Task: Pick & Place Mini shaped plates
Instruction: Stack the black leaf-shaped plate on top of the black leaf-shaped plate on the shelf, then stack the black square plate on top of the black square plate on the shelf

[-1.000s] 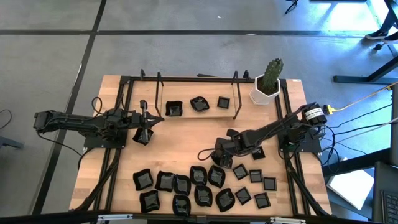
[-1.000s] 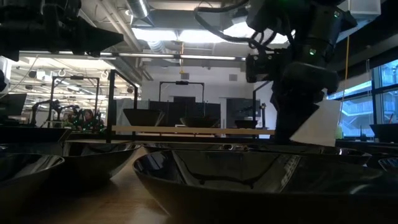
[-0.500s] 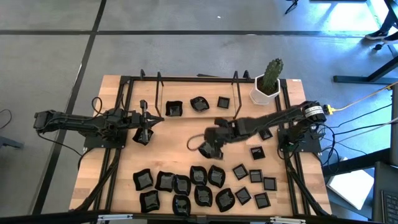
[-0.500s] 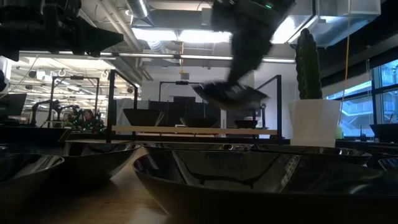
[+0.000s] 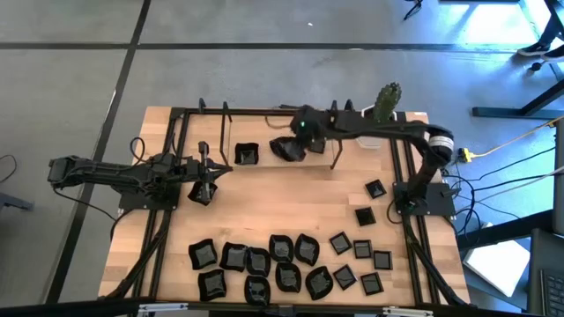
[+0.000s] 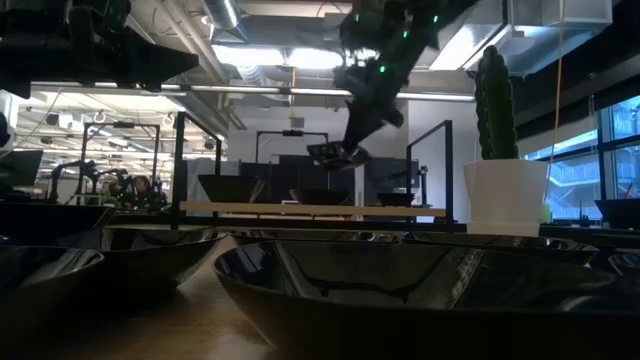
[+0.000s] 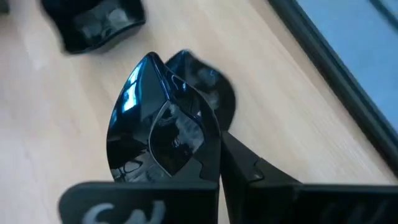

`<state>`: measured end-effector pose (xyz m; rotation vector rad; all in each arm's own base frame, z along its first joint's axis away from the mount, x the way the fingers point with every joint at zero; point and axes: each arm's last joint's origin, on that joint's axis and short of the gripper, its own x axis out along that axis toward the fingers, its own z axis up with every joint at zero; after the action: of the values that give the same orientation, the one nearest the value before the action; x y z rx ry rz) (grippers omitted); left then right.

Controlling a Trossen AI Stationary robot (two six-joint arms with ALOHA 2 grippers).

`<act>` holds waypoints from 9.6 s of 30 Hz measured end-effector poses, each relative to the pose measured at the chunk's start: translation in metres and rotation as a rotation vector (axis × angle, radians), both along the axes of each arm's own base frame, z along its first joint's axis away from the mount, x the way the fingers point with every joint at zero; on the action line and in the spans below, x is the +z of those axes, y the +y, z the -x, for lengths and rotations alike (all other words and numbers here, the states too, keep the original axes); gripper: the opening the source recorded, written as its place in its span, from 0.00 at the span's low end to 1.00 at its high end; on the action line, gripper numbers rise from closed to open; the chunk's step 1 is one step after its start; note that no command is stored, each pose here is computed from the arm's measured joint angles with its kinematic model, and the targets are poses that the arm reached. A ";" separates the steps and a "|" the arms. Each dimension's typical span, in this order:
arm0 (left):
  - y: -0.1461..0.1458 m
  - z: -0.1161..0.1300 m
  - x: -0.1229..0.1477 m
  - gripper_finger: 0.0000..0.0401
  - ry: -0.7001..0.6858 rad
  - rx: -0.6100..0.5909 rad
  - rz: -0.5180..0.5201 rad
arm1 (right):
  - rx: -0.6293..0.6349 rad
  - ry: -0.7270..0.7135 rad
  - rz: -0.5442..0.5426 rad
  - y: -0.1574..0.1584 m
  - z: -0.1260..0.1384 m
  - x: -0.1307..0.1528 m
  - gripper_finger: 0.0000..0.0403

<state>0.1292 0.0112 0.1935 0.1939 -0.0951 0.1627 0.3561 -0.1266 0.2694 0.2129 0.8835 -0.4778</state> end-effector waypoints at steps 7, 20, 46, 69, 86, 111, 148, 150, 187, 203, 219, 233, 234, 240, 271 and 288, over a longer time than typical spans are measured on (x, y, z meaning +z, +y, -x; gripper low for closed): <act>0.000 0.000 0.000 0.01 0.000 0.000 -0.001 | 0.037 -0.072 -0.073 -0.024 -0.015 -0.023 0.01; 0.000 0.000 0.000 0.01 0.000 0.000 -0.001 | 0.046 -0.045 0.001 -0.039 -0.028 -0.052 0.01; 0.000 0.000 -0.002 0.01 0.015 0.000 -0.001 | 0.082 -0.054 0.032 -0.038 -0.038 -0.007 0.42; 0.000 0.000 -0.004 0.01 0.045 0.000 0.002 | 0.671 0.013 0.388 0.232 0.053 0.107 0.01; 0.000 0.000 -0.003 0.01 0.033 0.001 0.004 | 0.247 0.126 0.388 0.271 0.174 -0.002 0.01; 0.000 0.000 -0.001 0.01 0.014 0.002 0.000 | -0.308 0.413 -0.154 0.161 0.188 -0.065 0.03; 0.000 0.000 -0.002 0.01 0.015 0.002 0.003 | -0.443 0.459 -0.258 0.137 0.191 -0.090 0.48; 0.000 0.000 -0.002 0.01 0.015 0.002 0.003 | -0.438 0.446 -0.270 0.138 0.191 -0.094 0.47; 0.000 0.000 -0.002 0.01 0.015 0.004 0.000 | -0.433 0.559 -0.208 0.137 0.195 -0.135 0.45; 0.000 0.000 -0.002 0.01 0.015 0.003 0.000 | -0.319 0.526 -0.185 0.137 0.188 -0.137 0.02; 0.000 0.000 -0.002 0.01 0.015 0.003 0.000 | -0.066 0.318 -0.202 0.152 0.135 -0.073 0.02; 0.000 0.000 -0.001 0.01 0.014 0.003 0.000 | 0.136 0.073 -0.050 0.157 0.075 0.039 0.02; 0.000 0.000 -0.001 0.01 0.014 0.003 0.000 | 0.139 0.086 -0.021 0.153 0.069 0.045 0.02; 0.000 0.000 -0.001 0.01 0.014 0.004 0.000 | 0.195 0.232 0.169 0.123 0.024 0.060 0.03; 0.000 0.000 -0.002 0.01 0.023 0.004 -0.007 | 0.168 0.600 0.153 0.012 0.020 -0.039 0.02; 0.000 0.000 -0.002 0.01 0.023 0.004 -0.007 | 0.222 0.550 0.103 0.014 0.017 -0.042 0.05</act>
<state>0.1294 0.0113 0.1913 0.2032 -0.0724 0.1638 0.3393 -0.1131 0.2277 -0.1201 1.3975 -0.3762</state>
